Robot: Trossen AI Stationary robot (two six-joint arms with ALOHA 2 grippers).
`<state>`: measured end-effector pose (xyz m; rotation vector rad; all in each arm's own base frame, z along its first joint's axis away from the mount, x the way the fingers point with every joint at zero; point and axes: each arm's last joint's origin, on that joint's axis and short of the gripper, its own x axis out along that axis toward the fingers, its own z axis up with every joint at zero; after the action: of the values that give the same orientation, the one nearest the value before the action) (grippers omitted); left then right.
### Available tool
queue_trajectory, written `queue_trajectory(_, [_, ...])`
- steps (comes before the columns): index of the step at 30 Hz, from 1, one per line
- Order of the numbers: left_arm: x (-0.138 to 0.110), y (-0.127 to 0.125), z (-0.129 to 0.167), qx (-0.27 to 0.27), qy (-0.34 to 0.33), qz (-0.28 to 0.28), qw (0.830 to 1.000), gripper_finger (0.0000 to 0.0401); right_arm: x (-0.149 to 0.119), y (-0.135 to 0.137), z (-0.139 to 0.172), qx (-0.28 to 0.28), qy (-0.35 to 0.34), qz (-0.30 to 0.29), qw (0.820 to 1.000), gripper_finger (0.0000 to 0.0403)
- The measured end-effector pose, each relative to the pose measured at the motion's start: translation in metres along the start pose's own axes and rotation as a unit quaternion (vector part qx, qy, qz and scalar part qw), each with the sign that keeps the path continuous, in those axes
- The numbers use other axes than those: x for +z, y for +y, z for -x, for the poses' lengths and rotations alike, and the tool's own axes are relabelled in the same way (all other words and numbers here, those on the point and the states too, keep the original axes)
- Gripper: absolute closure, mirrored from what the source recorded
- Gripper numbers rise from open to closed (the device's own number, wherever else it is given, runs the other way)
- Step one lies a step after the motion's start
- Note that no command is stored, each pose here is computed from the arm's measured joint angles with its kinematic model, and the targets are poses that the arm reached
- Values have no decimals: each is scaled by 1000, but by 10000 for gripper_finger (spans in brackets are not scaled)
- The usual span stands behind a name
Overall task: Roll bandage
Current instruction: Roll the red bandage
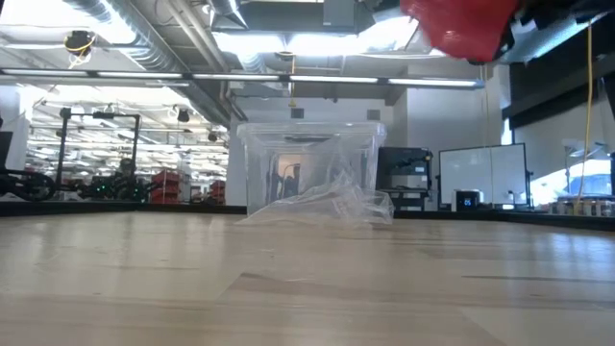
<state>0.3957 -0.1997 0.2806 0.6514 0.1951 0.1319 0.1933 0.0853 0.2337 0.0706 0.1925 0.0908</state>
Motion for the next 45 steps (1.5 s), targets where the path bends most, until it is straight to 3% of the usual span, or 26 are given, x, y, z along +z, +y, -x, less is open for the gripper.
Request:
queue_trajectory(7, [4,-6,6,-8,-4,12,1000,388,34,3,5,-22,80,60,995,152])
queue_trajectory(14, [23,-2,19,16,-57,52,997,388,77,1,28,-25,165,74,983,152])
queue_trajectory(20, [26,12,22,63,-37,69,995,388,56,8,41,9,212,60,975,152])
queue_trajectory(26, [20,22,13,81,-25,81,993,388,10,24,37,35,176,82,980,152])
queue_trajectory(30, [18,24,11,84,-23,85,993,388,-1,26,35,24,152,69,986,152])
queue_trajectory(35, [18,24,11,83,-22,82,993,388,9,24,35,-15,76,74,994,152])
queue_trajectory(41, [18,24,11,83,-20,64,994,388,17,30,33,44,22,80,996,152])
queue_trajectory(45, [18,25,11,85,-21,70,994,388,14,31,30,38,24,79,996,161])
